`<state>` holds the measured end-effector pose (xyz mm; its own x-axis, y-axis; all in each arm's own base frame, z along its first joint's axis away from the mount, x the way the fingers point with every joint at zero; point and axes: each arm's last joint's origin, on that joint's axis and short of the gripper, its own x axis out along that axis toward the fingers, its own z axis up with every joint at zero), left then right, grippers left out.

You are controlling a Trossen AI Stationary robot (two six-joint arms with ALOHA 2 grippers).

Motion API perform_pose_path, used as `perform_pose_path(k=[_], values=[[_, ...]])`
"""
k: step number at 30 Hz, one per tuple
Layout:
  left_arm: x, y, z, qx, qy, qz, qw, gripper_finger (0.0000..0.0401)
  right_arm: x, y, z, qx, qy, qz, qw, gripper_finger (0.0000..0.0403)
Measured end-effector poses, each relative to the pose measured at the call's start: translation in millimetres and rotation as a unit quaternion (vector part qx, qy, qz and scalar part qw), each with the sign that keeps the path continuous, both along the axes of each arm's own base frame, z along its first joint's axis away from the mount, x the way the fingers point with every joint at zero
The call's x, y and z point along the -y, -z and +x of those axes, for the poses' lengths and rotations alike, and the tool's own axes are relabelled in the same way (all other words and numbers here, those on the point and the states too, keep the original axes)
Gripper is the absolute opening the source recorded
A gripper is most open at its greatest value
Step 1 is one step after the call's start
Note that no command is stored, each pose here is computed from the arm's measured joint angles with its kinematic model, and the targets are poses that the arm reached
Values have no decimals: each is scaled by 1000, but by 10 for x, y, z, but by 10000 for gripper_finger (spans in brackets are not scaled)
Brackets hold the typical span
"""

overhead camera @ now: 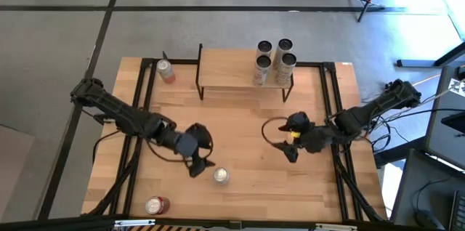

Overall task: Place canned beverage on shelf
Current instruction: Put the bottom orange and white soda can on the shelf

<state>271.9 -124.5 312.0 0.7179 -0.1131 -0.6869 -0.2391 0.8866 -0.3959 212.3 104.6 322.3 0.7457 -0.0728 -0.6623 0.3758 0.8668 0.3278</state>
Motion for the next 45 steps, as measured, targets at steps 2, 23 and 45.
perform_pose_path(k=[2,23,45], values=[[163,-97,57,19,3,9,1000,315,-73,44,1,-12,-15,-6,1000,339],[857,176,619,-144,-273,-79,948,315,-650,258,-170,-50,-128,-34,990,339],[794,387,773,-164,-316,-70,932,315,-638,255,-163,-46,-120,-40,991,339]])
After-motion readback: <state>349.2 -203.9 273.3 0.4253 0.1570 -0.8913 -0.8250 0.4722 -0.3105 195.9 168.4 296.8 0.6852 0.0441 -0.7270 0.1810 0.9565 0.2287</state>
